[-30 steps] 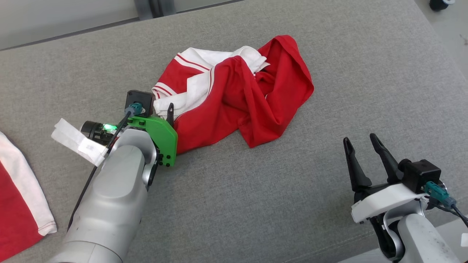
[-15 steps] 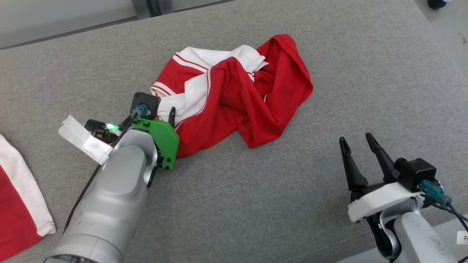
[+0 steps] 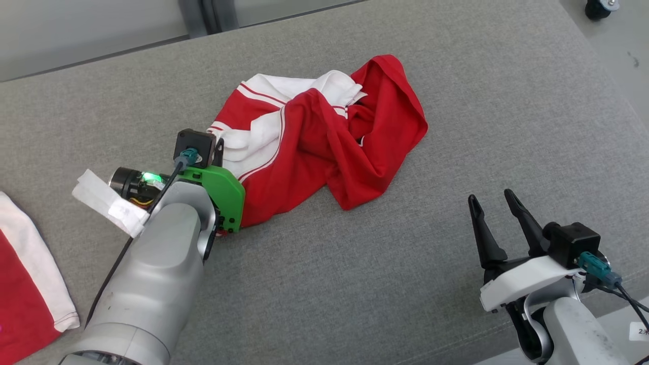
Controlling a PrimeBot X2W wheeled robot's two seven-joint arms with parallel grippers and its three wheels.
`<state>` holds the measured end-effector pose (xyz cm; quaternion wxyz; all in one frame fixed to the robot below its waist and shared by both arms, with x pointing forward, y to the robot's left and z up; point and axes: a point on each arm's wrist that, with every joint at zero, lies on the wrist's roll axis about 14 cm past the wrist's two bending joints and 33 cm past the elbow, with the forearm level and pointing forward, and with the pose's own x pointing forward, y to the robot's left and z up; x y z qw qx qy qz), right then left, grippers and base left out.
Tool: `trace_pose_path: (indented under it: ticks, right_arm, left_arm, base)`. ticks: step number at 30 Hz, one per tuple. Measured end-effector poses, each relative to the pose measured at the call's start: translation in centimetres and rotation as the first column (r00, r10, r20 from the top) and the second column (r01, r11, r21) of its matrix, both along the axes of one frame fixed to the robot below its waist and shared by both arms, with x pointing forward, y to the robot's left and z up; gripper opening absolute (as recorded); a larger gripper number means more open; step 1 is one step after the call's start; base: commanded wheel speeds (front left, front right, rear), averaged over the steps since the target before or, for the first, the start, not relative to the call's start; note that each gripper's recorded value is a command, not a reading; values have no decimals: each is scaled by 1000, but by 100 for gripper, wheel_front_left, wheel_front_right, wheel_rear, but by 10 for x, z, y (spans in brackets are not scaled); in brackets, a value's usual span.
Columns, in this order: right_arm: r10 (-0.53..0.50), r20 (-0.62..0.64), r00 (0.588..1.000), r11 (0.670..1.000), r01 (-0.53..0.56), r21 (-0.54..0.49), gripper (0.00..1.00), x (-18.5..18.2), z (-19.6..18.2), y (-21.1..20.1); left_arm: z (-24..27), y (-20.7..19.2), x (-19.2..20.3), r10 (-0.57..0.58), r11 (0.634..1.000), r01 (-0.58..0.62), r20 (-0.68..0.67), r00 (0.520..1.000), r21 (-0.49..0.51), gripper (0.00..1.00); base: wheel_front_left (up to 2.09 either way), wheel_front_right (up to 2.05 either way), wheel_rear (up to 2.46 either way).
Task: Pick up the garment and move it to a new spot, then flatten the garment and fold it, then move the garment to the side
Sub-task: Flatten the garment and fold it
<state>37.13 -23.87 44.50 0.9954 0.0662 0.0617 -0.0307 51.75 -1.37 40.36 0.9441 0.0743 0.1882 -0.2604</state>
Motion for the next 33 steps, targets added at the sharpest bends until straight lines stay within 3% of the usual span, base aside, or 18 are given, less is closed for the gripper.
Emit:
trace_pose_path:
  ticks: [4,8,12,14,21,33]
  right_arm:
    - [7,15,1000,1000,-7,2,100,-1,5,2]
    - [18,41,999,1000,-19,4,100,-1,13,6]
    - [8,61,998,1000,-9,12,100,-6,19,5]
    - [1,61,998,1000,-2,18,100,-8,18,4]
    - [39,70,997,998,-43,50,100,-4,18,24]
    - [166,84,983,982,-172,78,100,11,20,74]
  left_arm:
    - [27,4,9,53,997,-48,83,995,-53,0]
    - [86,2,28,109,987,-77,229,967,-143,0]
    - [177,-2,35,161,958,-34,439,884,-283,0]
    - [195,2,27,172,951,-15,486,857,-310,0]
    - [195,47,-15,210,944,-29,530,822,-328,0]
    - [70,124,-117,181,983,-159,293,939,-97,0]
  base:
    - [0,0,0]
    - [0,0,0]
    - [0,0,0]
    - [0,0,0]
    - [0,0,0]
    - [0,0,0]
